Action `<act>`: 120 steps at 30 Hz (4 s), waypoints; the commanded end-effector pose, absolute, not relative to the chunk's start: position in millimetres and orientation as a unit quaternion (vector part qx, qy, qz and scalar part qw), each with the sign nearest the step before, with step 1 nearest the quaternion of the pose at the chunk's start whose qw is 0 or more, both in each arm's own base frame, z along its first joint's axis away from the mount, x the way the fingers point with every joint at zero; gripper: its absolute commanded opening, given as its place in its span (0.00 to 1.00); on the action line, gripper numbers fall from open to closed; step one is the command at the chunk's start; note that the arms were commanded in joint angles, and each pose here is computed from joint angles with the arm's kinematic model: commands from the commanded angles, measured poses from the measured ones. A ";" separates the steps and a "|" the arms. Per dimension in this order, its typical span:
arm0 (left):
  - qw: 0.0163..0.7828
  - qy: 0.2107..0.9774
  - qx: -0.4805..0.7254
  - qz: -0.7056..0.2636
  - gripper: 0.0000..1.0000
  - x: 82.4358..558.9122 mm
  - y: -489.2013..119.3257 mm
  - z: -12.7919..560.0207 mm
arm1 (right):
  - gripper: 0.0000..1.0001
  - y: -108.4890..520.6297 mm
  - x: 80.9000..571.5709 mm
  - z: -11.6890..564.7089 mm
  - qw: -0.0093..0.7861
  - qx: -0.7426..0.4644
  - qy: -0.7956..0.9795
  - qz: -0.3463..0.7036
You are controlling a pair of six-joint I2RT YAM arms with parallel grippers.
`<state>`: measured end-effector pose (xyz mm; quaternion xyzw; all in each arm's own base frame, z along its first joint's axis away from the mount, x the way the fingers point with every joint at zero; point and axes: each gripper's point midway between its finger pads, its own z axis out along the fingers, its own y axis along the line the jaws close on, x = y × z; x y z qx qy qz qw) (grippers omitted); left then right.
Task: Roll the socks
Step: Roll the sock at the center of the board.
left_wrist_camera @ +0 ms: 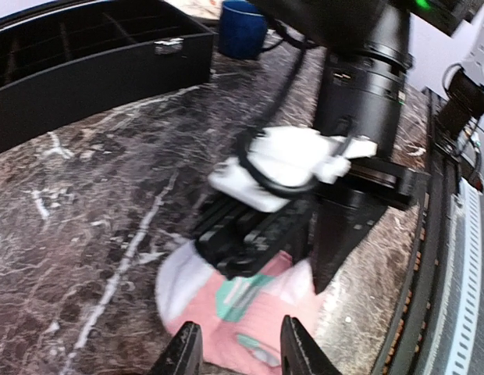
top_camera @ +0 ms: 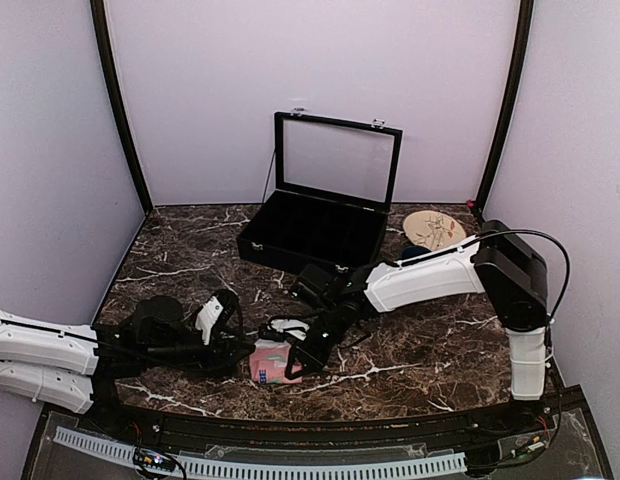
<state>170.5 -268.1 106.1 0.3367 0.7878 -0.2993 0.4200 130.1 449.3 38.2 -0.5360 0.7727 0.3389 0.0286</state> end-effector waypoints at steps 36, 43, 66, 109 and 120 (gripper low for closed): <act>0.300 0.765 0.526 -0.217 0.52 141.0 -312.5 51.6 | 0.02 444.7 120.4 32.8 -0.022 -0.535 0.768 0.351; 0.253 0.770 0.540 -0.226 0.49 129.0 -314.4 34.9 | 0.02 444.3 120.5 32.4 -0.022 -0.537 0.768 0.350; 0.212 0.809 0.470 -0.281 0.09 123.4 -307.6 16.7 | 0.26 434.8 132.6 34.7 0.001 -0.513 0.785 0.347; 0.023 0.817 0.317 -0.481 0.04 111.2 -303.8 12.5 | 0.44 409.6 124.6 67.1 0.310 -0.619 0.701 0.170; -0.001 0.809 0.322 -0.492 0.02 106.1 -304.5 10.2 | 0.48 423.0 114.6 68.3 0.318 -0.646 0.674 0.162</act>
